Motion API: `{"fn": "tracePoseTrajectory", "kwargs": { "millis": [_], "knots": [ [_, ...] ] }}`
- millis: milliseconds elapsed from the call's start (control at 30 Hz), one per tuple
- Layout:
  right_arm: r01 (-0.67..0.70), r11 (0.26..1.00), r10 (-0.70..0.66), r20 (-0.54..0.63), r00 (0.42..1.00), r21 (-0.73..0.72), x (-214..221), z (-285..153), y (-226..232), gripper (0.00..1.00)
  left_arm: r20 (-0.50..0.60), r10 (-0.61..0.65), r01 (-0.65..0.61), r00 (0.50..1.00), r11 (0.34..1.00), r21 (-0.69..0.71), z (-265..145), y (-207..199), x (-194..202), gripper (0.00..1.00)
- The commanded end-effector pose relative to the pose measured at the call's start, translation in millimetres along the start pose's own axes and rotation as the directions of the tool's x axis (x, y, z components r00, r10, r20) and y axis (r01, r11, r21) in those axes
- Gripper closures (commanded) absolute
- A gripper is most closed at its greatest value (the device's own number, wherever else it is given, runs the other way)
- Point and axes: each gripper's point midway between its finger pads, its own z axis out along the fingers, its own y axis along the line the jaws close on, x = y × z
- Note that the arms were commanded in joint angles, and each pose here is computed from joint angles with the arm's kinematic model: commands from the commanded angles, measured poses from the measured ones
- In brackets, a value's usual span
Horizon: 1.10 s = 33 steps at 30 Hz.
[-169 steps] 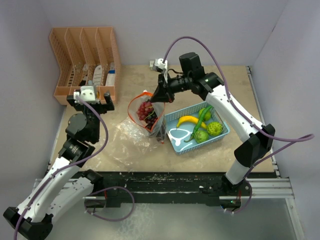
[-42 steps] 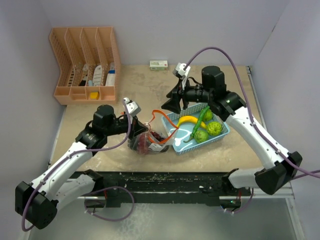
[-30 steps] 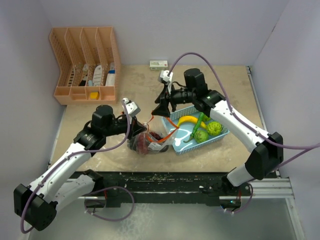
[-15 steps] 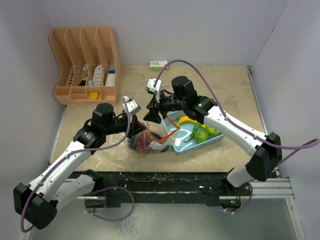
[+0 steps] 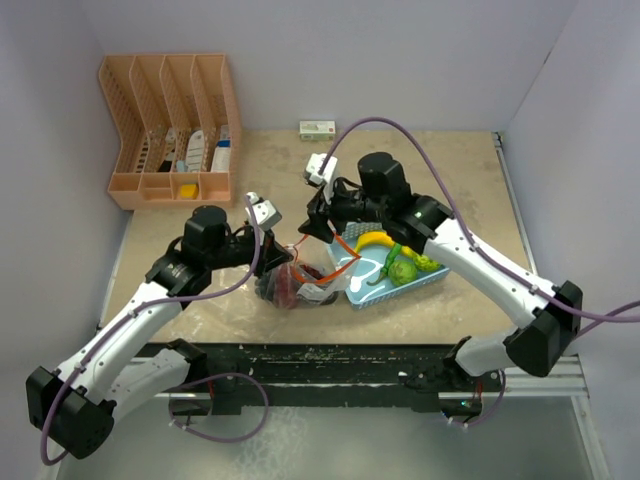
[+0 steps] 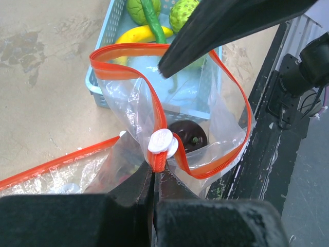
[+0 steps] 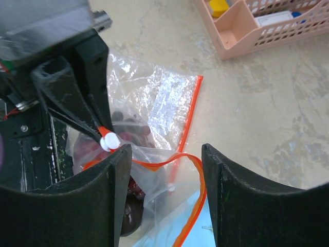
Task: Place the food in the zip-top bag and seal the zipper
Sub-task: Zip the zipper food storage bag at the center of the board.
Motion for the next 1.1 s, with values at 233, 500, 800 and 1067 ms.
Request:
{"fn": "tracePoseTrajectory", "kwargs": {
  "millis": [233, 500, 800, 1067],
  "knots": [
    [0.023, 0.996, -0.021, 0.022, 1.0, -0.085, -8, -1, 31, 0.35, 0.099, 0.063, -0.065, 0.993, 0.998, 0.017, -4, -6, -44, 1.0],
    [0.029, 0.993, -0.031, -0.012, 0.999, -0.116, 1, 10, 41, 0.37, 0.099, 0.067, -0.069, 0.993, 0.998, 0.011, -5, -6, -45, 1.0],
    [0.028, 0.992, -0.034, -0.05, 0.998, -0.121, 12, 17, 40, 0.43, 0.099, 0.068, -0.069, 0.993, 0.998, 0.008, -6, -5, -45, 1.0],
    [0.03, 0.992, -0.036, -0.051, 0.998, -0.123, 11, 19, 39, 0.53, 0.097, 0.064, -0.065, 0.993, 0.998, 0.013, -6, -6, -43, 1.0]
  ]
}}
